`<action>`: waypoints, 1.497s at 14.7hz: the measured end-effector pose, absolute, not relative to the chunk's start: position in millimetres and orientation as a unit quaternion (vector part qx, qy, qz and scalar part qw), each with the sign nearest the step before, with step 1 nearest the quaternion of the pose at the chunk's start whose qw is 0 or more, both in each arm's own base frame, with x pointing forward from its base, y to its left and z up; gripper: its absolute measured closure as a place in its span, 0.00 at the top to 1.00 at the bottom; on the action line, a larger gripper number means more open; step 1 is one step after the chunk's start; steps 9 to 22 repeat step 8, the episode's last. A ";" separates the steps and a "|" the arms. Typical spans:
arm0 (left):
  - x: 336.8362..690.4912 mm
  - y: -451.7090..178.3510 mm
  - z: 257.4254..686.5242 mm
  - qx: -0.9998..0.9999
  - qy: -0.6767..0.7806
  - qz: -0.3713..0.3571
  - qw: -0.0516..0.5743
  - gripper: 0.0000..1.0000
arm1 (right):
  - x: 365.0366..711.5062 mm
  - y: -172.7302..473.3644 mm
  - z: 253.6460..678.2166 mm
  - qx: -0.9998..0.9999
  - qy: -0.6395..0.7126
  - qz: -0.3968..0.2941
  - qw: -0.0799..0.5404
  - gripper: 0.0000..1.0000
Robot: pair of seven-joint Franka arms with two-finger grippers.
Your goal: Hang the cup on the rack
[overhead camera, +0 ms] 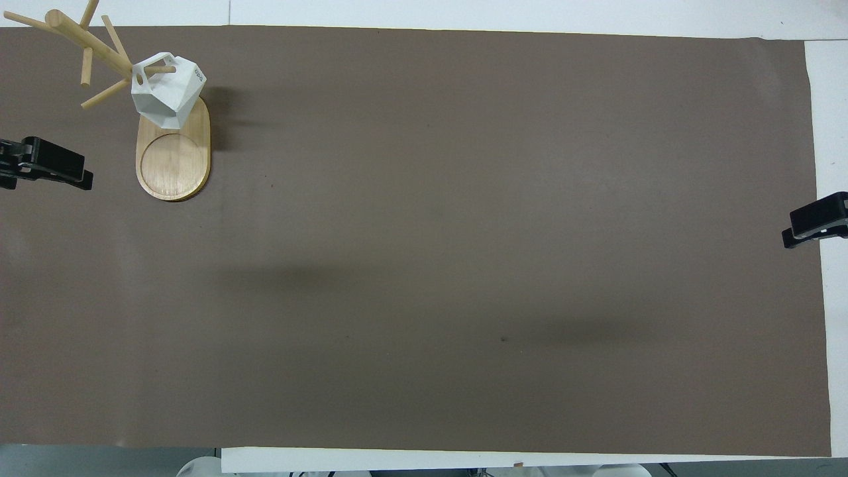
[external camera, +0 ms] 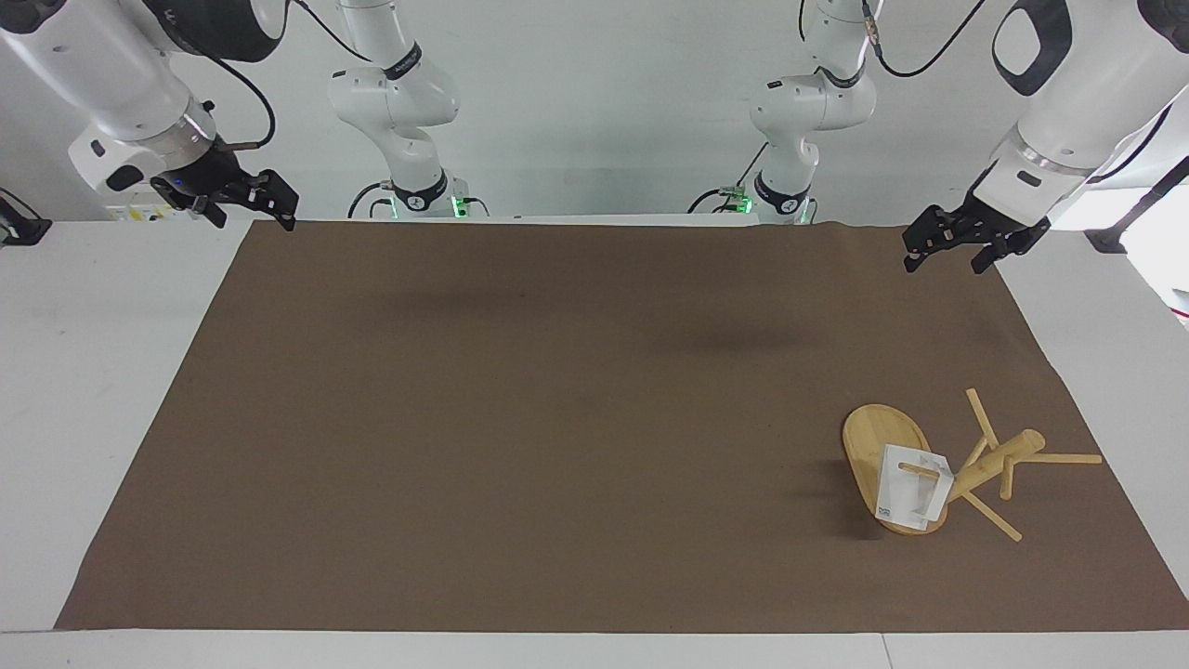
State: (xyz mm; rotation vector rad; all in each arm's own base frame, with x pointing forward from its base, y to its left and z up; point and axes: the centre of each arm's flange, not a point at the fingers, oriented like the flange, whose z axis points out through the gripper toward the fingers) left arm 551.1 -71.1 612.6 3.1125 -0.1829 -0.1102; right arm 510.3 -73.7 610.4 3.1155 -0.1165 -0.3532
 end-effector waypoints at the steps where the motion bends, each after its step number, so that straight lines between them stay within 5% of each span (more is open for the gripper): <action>1: 551.7 -72.0 614.5 0.998 -0.058 -0.035 0.011 1.00 | 511.3 -73.5 610.9 0.993 -0.037 -0.109 0.002 1.00; 22: 551.8 -57.6 617.8 0.998 -0.049 -0.042 0.002 1.00 | 521.6 -69.1 616.3 0.996 -0.059 -0.069 0.006 1.00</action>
